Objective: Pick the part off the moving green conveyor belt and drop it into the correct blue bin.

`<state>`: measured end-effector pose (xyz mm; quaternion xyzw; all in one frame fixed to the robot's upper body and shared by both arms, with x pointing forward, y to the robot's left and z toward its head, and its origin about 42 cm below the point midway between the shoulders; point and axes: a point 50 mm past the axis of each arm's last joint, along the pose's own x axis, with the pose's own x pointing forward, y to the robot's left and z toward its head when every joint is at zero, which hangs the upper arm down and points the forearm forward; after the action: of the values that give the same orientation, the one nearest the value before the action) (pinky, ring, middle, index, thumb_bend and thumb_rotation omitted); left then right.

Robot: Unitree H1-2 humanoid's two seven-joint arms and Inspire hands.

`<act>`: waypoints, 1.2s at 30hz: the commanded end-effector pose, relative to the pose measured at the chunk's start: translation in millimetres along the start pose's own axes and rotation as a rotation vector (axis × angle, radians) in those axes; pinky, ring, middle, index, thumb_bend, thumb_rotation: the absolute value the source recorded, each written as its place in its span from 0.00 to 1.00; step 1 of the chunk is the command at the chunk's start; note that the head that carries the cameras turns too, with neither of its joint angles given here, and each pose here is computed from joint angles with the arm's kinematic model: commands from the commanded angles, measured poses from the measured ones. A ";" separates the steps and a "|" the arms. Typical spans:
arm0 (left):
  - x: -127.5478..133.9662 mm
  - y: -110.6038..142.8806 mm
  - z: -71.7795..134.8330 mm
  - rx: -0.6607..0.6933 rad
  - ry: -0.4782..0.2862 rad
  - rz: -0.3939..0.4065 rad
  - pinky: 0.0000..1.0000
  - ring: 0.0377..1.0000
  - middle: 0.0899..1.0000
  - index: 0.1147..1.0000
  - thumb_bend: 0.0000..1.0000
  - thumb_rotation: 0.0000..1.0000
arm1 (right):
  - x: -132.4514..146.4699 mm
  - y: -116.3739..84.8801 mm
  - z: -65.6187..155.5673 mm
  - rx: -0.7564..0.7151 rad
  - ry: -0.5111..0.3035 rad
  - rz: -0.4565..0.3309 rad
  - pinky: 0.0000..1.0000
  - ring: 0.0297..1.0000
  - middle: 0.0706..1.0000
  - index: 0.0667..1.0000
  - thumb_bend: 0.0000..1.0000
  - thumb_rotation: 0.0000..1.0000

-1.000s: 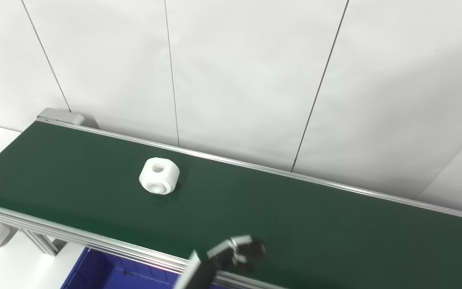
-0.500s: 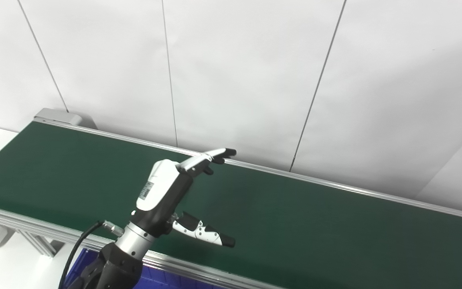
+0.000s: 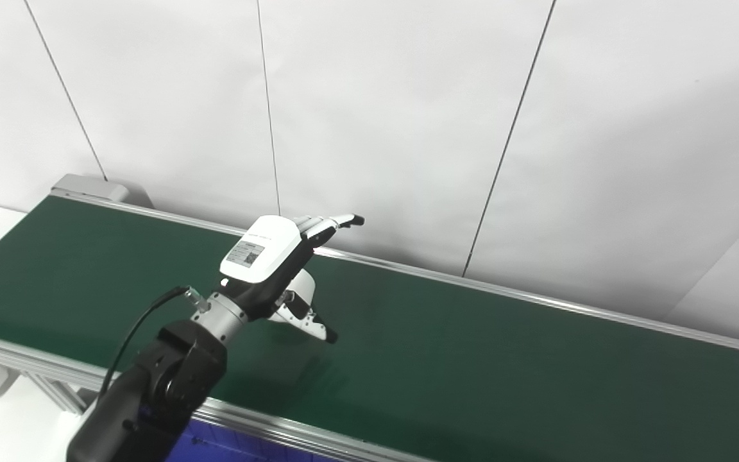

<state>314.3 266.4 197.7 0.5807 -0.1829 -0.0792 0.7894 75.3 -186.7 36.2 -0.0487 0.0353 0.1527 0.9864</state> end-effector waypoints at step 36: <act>83.2 -47.9 -31.3 0.177 0.067 -0.419 0.71 0.74 0.73 0.67 0.92 0.13 | -2.5 6.9 19.7 0.016 -0.104 0.018 0.90 0.92 0.92 0.88 0.97 0.97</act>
<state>392.5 252.8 139.6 0.6637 -0.0172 -0.2376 0.7091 72.7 -182.1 43.3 -0.0502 0.0242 0.1603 0.9855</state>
